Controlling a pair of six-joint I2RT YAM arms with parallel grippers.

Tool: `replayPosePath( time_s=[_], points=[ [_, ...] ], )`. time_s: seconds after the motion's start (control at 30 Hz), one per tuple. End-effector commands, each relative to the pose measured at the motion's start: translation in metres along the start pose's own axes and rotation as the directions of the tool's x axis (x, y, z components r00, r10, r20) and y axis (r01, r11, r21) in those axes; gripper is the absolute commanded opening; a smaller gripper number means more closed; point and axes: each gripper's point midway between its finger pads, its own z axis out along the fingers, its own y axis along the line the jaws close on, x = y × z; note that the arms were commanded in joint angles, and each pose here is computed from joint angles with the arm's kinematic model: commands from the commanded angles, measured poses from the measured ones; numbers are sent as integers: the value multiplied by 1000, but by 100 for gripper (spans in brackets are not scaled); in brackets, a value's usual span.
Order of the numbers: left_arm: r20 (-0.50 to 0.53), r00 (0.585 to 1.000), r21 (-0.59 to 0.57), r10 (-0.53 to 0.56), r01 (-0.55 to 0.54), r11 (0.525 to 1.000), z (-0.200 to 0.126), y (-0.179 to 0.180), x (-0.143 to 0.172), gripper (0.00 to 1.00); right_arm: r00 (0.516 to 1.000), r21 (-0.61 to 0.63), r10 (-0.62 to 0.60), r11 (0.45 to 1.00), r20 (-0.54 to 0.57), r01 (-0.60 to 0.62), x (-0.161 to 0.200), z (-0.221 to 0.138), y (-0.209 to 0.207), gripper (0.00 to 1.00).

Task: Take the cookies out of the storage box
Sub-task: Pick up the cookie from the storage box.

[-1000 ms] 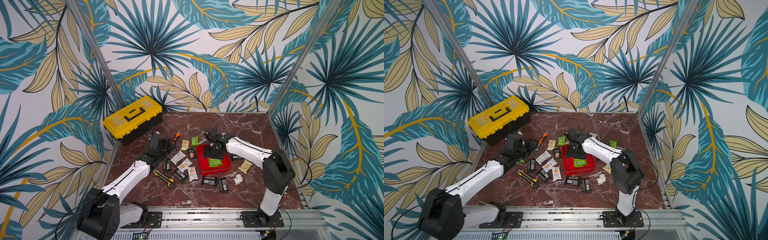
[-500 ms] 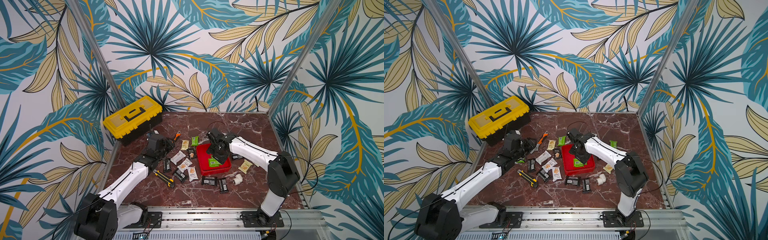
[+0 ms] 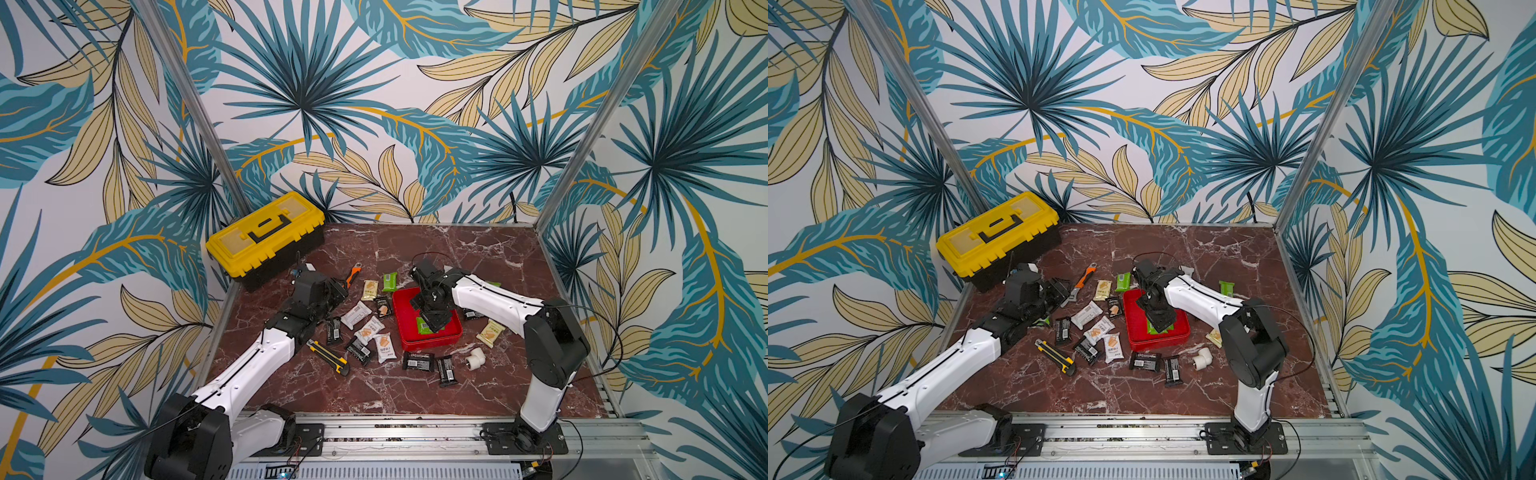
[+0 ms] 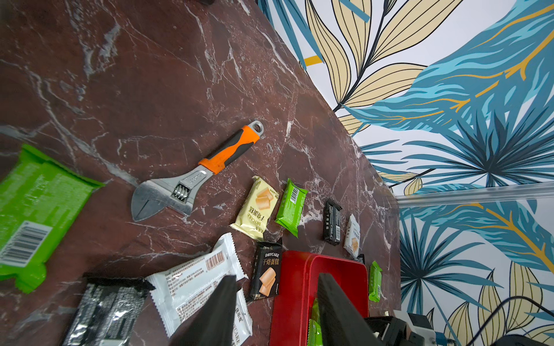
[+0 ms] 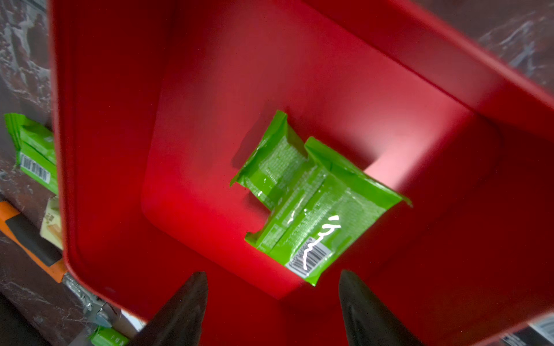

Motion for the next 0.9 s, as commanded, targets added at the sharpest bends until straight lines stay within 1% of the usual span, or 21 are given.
replayPosePath(
  time_s=[0.0,0.3,0.73,0.87],
  points=[
    [17,1000,-14,9,-8,1000,-3,7,-2,49,999,36,37,999,-6,-37,3,11,-10,74],
    [21,1000,-13,2,-2,1000,-4,7,-2,49,998,76,63,995,19,-65,-1,15,-32,74],
    [24,1000,-11,8,-7,1000,-5,6,-3,49,996,97,46,994,78,-53,-18,27,-31,74],
    [23,1000,-11,8,-8,1000,-5,5,-3,49,996,100,40,994,77,-48,-18,31,-29,70]
  ],
)
